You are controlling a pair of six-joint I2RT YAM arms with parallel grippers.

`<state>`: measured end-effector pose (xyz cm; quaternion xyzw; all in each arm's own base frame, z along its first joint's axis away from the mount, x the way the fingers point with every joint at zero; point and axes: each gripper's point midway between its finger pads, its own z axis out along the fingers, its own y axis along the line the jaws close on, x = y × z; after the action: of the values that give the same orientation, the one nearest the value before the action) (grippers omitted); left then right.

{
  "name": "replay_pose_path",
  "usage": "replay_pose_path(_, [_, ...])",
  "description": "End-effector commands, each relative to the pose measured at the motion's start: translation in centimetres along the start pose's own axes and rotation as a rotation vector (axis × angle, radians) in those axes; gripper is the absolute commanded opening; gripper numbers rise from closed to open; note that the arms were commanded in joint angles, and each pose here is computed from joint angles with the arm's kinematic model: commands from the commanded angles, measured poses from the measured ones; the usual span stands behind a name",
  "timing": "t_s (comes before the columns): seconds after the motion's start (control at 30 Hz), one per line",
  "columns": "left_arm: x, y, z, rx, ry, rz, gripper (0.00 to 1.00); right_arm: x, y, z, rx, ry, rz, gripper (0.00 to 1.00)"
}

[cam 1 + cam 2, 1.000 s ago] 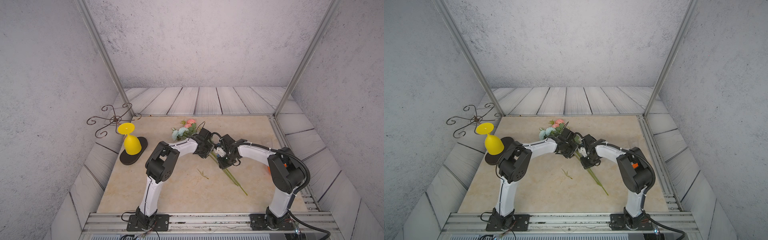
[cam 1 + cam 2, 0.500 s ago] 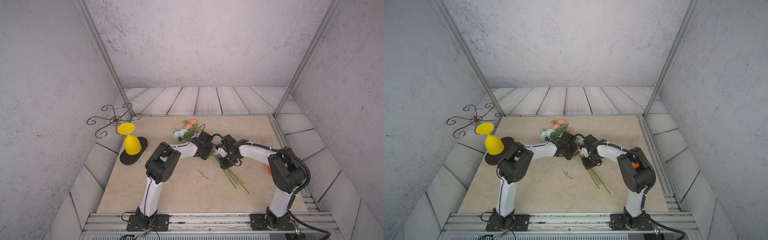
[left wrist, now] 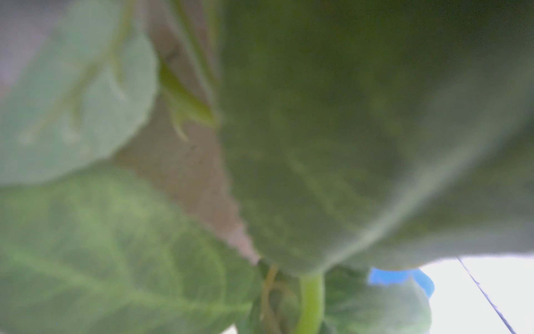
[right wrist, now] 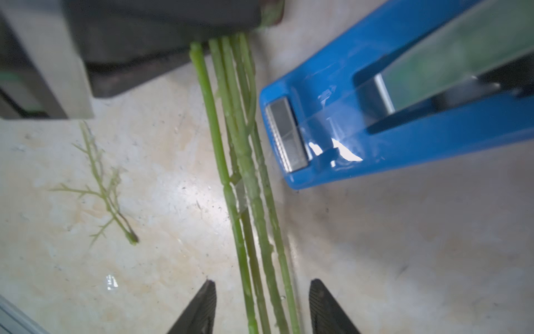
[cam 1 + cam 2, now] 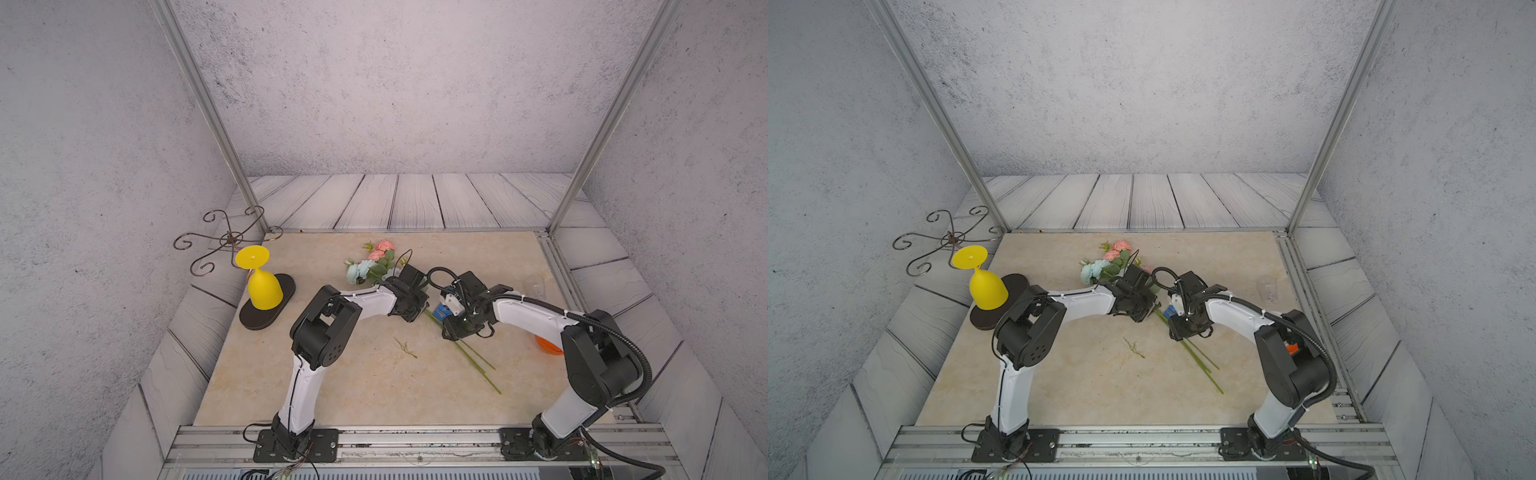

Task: Wrap bouquets with tape
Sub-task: Gather the flowers at the center of the board, then pick up the unwrapped bouquet from the center of the board.

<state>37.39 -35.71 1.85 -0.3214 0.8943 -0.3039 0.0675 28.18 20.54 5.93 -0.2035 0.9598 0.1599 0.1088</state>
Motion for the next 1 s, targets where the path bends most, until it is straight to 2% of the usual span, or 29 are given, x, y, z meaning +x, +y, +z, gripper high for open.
replay_pose_path(0.0, [1.1, 6.3, 0.5, -0.205, 0.032, -0.025, 0.0, -2.0, 0.3, -2.0, -0.052, -0.111, 0.049, 0.62])
replay_pose_path(0.17, [0.8, 5.9, 0.4, -0.178, 0.04, -0.03, 0.0, -1.5, 0.6, 0.1, -0.101, -0.055, 0.072, 0.65])
replay_pose_path(0.2, [0.7, 5.8, 0.3, -0.179, 0.038, -0.025, 0.0, -1.7, 0.8, 0.3, -0.116, -0.064, 0.082, 0.73])
replay_pose_path(0.23, [0.6, 5.7, 0.1, -0.176, 0.034, -0.022, 0.0, -1.7, 0.9, 0.6, -0.132, -0.069, 0.093, 0.74])
replay_pose_path(0.37, [0.6, 5.5, 0.2, -0.163, 0.042, -0.025, 0.0, -2.1, 1.3, 2.1, -0.175, -0.065, 0.111, 0.74])
replay_pose_path(0.5, [0.5, 5.3, 0.1, -0.157, 0.04, -0.024, 0.0, -2.0, 0.7, 3.3, -0.159, -0.047, 0.123, 0.72])
replay_pose_path(0.67, [0.6, 5.0, 0.2, -0.143, 0.051, -0.035, 0.0, -1.8, 0.0, 4.4, -0.134, -0.047, 0.135, 0.66])
replay_pose_path(0.97, [0.7, 4.1, -0.1, -0.127, 0.065, -0.045, 0.0, -1.1, -1.6, 5.3, -0.044, -0.056, 0.149, 0.39])
